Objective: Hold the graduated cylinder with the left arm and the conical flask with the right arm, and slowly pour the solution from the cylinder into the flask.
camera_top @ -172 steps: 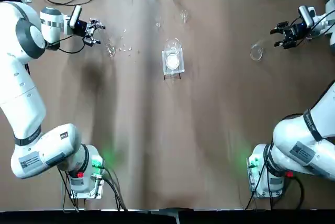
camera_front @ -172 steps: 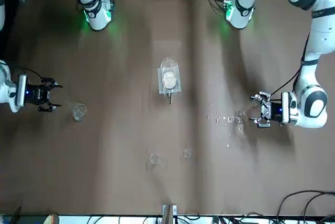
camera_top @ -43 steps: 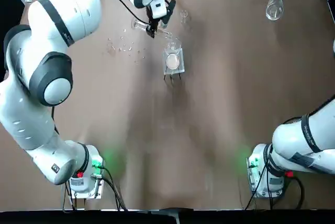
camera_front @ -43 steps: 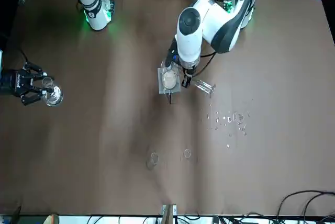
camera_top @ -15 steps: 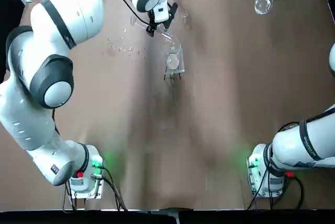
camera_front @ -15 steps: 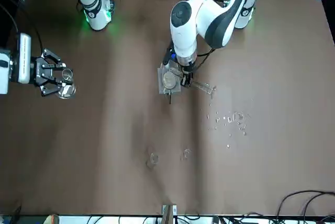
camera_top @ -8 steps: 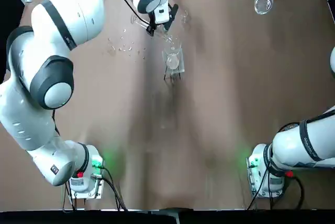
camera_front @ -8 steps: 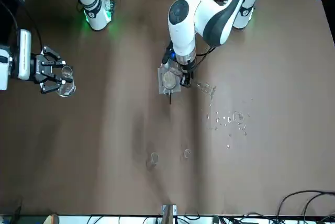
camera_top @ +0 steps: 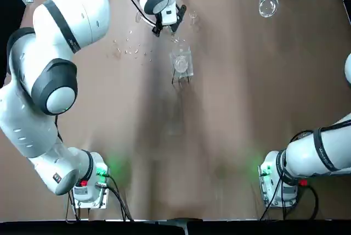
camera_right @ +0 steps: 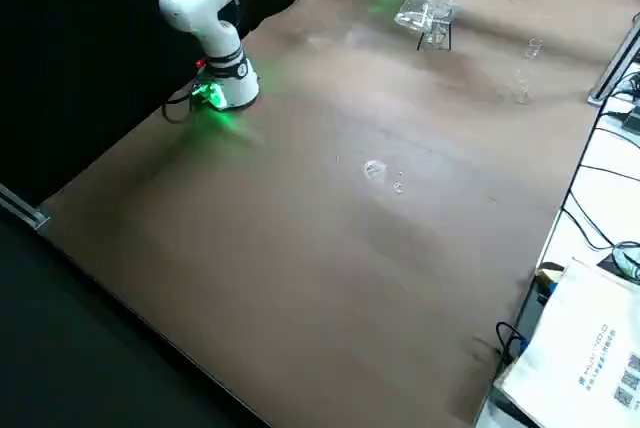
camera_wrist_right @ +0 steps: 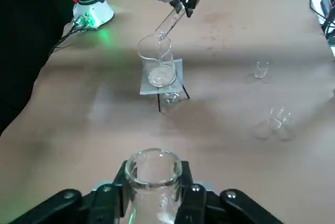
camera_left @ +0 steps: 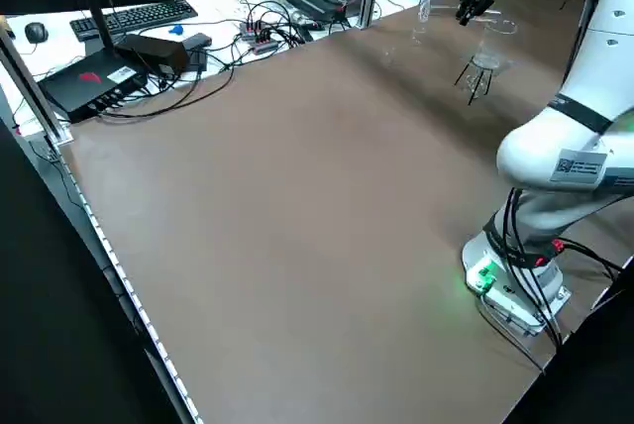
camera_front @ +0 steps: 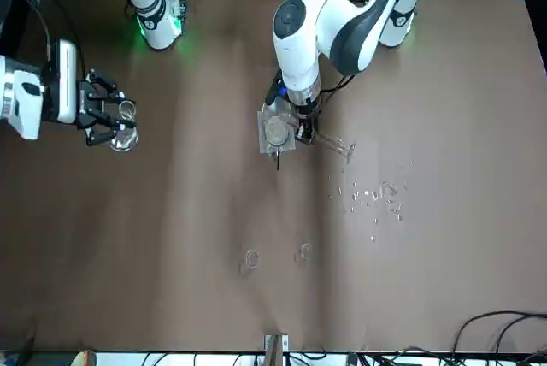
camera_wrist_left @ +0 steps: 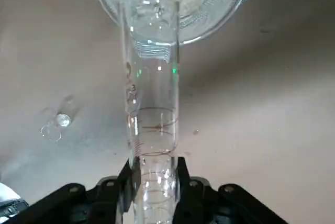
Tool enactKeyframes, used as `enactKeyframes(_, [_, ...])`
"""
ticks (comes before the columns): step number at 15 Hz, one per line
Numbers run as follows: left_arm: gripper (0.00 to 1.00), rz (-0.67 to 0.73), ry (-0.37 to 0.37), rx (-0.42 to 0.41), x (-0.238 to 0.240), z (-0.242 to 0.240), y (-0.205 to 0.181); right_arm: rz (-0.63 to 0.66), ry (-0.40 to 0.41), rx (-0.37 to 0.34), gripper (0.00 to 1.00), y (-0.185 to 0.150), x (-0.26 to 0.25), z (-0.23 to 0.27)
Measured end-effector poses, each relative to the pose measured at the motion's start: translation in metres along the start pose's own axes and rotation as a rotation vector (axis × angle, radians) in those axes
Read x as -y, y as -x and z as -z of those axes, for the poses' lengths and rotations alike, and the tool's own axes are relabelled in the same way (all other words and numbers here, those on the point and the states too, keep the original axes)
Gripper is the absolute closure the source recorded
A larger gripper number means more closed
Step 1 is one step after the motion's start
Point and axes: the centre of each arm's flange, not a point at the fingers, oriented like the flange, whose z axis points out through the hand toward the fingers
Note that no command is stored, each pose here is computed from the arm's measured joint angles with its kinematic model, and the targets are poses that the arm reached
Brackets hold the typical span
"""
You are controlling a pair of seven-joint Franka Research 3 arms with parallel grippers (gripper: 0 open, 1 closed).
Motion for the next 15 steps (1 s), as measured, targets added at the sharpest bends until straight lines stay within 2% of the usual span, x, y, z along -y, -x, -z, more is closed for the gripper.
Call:
enactKeyframes(7, [0.66,-0.011,0.007,0.005,-0.003,0.002,-0.007,-0.018,-0.007,0.022,0.61,-0.033,0.007,-0.036])
enactKeyframes(15, [0.66,-0.015,0.007,0.007,-0.004,0.003,-0.008,-0.026,0.022,0.047,0.61,-0.071,0.008,-0.059])
